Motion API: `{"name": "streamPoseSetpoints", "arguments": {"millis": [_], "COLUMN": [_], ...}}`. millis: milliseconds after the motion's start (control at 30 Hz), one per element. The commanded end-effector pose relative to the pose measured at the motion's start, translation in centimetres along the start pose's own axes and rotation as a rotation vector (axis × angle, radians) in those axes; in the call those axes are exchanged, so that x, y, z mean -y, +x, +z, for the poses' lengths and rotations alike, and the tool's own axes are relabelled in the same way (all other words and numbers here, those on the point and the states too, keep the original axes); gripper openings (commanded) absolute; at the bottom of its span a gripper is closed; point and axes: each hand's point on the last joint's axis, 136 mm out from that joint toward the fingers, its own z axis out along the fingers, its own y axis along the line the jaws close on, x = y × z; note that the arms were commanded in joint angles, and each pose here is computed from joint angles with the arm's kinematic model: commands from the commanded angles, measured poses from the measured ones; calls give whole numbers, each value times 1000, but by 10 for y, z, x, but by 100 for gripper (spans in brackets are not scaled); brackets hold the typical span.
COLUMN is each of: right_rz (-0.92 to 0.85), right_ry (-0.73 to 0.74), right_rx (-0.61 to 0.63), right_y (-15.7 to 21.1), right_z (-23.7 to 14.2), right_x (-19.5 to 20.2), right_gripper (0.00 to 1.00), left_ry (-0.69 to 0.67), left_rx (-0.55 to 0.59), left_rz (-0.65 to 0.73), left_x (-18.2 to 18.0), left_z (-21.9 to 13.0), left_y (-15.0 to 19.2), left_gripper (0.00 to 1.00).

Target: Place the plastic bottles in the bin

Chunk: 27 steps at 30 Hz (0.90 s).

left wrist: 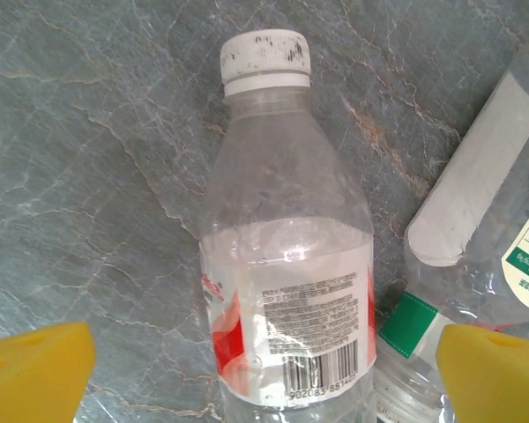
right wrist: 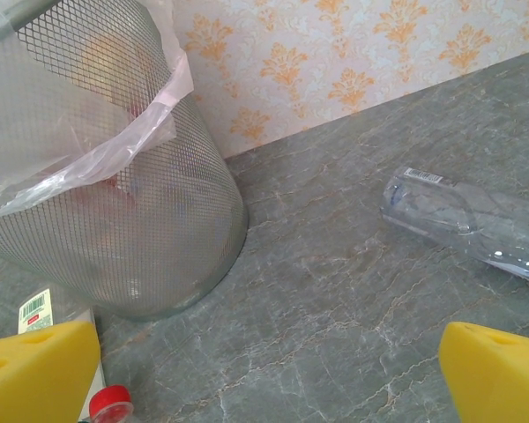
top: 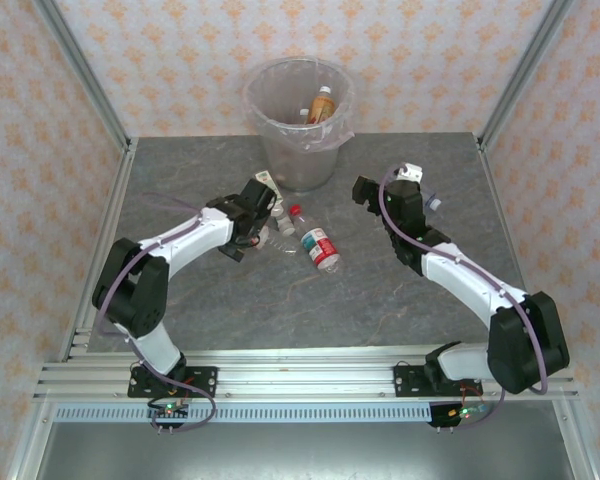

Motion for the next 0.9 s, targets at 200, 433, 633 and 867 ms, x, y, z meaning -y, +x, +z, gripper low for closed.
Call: {"name": "streamPoseSetpoints", "arguments": {"millis": [200,433,633,867], "right_rz": [-17,-47,-67,-61], "right_ry": [2,7,20,18], "right_rx": [35,22,12,0], "right_y": [-11,-8,-3,1], "right_z": [-15,-21,-23,-20], "right_x": [1,5,9,8], "right_gripper": [99,99,99,99], "left_ry": [-100,-161,-183,-208], "left_rx": [9,28,26,28], "left_rz": [-8,-24,65,115], "left_x": [11,5,-2,-14], "left_z": [7,31,48,61], "left_y": [8,7,12,12], "left_gripper": [100,98,96,88]}}
